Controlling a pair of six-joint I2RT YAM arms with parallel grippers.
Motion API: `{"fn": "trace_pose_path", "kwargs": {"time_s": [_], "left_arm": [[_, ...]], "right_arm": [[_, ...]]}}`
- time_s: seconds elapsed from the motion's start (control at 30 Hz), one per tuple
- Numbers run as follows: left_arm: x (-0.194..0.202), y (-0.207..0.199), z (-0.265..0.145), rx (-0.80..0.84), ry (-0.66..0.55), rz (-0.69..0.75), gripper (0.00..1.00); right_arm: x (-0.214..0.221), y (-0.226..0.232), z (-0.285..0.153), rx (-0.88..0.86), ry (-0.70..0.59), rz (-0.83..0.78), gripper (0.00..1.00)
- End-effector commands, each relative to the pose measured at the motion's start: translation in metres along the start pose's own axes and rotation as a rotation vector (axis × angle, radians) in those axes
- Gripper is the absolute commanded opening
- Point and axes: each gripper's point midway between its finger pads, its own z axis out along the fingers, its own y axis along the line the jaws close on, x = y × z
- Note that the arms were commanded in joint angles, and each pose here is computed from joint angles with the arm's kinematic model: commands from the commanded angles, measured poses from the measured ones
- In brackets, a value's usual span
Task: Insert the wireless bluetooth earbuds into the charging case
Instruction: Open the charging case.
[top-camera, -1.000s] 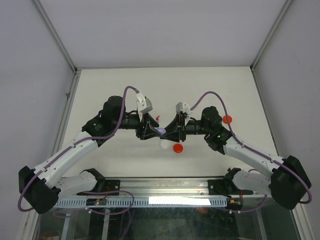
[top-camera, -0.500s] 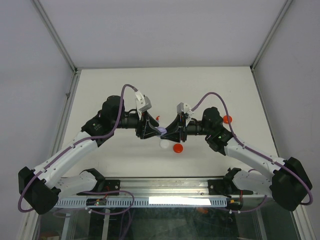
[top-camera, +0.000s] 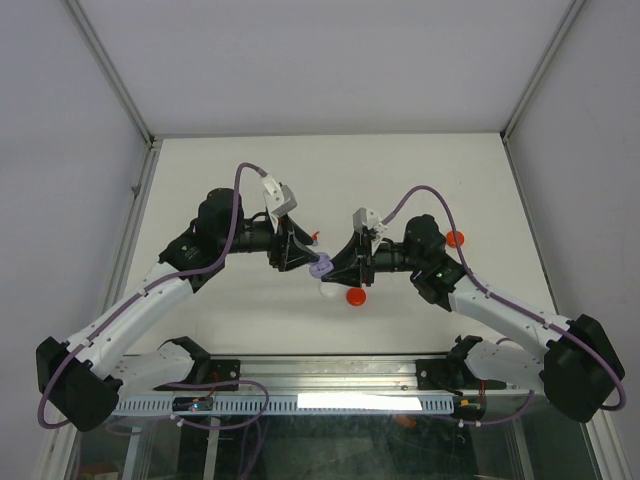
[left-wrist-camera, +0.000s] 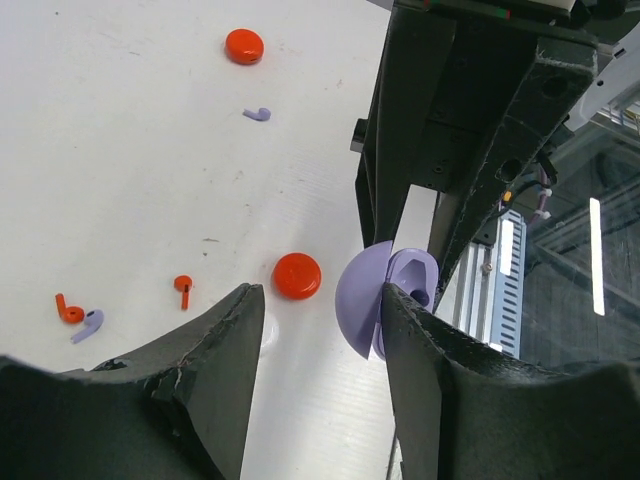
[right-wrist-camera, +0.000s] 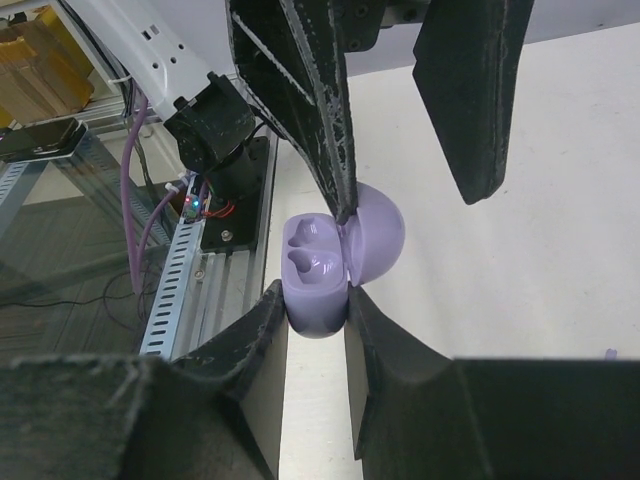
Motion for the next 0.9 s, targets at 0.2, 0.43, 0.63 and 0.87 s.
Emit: {"fn": "trace_pose_path", "kwargs": {"time_s": [0.2,0.43,0.63,0.87], "left_arm": [[-0.019,0.003,-0.005,-0.032,-0.067,0.025,0.54],[-0.02,0.018,-0.01,-0.15,-0.1,-0.051,0.61],[-0.006,0.047,-0.012,-0.331,-0.114,-0.209,0.62],[0.024,0.082,0.002,-0.468,-0.06,-0.34,0.62]], "right_arm": [[-0.019,0.007,-0.002,-0.01,-0.049,-0.065,0.0],[-0.008,-0.024,-0.009,0.168,-0.039,-0.031,0.0],[0.005,-0.063,-0.03,0.438,-0.022,-0.003,0.0],[0.02,-0.084,-0.055,0.627,-0.028,0.014,0.0]]}}
